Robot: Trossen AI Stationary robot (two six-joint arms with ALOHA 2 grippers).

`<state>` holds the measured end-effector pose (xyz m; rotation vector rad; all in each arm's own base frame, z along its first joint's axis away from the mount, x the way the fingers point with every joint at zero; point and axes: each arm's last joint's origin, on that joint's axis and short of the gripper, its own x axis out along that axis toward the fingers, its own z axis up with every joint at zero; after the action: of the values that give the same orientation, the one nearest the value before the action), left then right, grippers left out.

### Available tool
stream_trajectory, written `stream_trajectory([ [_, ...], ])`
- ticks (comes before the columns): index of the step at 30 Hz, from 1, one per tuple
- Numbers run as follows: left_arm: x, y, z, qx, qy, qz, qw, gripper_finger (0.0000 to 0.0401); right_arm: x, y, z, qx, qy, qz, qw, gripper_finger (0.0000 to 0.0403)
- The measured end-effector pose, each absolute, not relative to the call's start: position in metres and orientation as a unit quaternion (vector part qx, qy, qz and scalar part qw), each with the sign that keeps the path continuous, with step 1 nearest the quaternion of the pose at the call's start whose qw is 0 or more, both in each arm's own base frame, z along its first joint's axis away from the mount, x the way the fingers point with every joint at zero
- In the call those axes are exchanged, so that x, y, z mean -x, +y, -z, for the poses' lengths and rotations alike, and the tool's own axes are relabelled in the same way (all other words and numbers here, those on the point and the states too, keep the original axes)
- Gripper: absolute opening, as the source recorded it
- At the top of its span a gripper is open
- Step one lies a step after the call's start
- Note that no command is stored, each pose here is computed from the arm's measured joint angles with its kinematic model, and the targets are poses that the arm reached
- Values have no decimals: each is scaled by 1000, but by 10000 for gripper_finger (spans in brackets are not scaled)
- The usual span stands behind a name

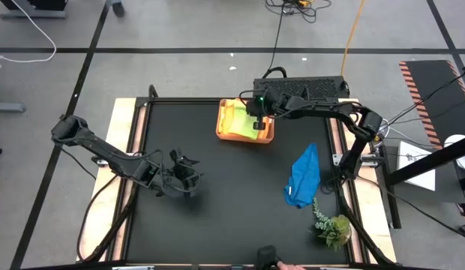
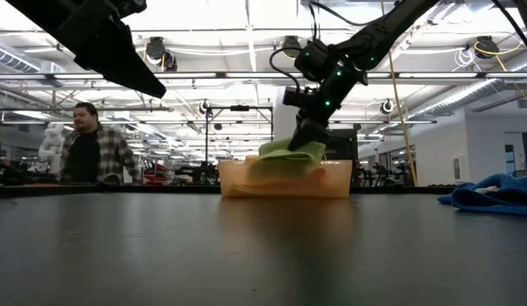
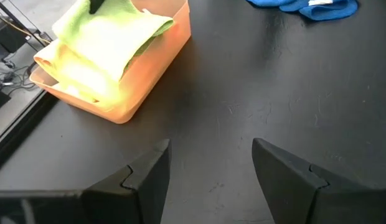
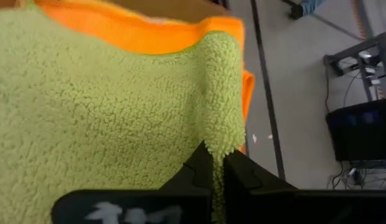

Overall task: Fold microfiber towels
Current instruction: Put the green towel in the orange bin, then fold the blue towel

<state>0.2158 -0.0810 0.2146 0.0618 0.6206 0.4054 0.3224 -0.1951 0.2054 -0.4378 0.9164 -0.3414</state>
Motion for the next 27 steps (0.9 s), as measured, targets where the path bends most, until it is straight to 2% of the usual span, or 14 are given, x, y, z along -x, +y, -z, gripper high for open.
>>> stream_trajectory([
  [7,-216,-79,-214,-29,305,-200,931,225,-315,-196,-200,198,473,147,846,33],
  [12,-217,-78,-214,-27,305,-204,930,225,-311,-191,-201,171,487,150,843,97],
  [17,-217,-78,-215,-23,304,-202,931,225,-304,-178,-231,191,472,196,838,166],
  [22,-218,-78,-215,-21,304,-201,931,225,-299,-164,-265,152,384,188,891,194],
  [24,-218,-78,-215,-20,302,-201,932,225,-299,-160,-264,115,336,155,922,192],
  [27,-218,-78,-215,-18,300,-200,933,225,-299,-158,-244,88,310,119,939,179],
])
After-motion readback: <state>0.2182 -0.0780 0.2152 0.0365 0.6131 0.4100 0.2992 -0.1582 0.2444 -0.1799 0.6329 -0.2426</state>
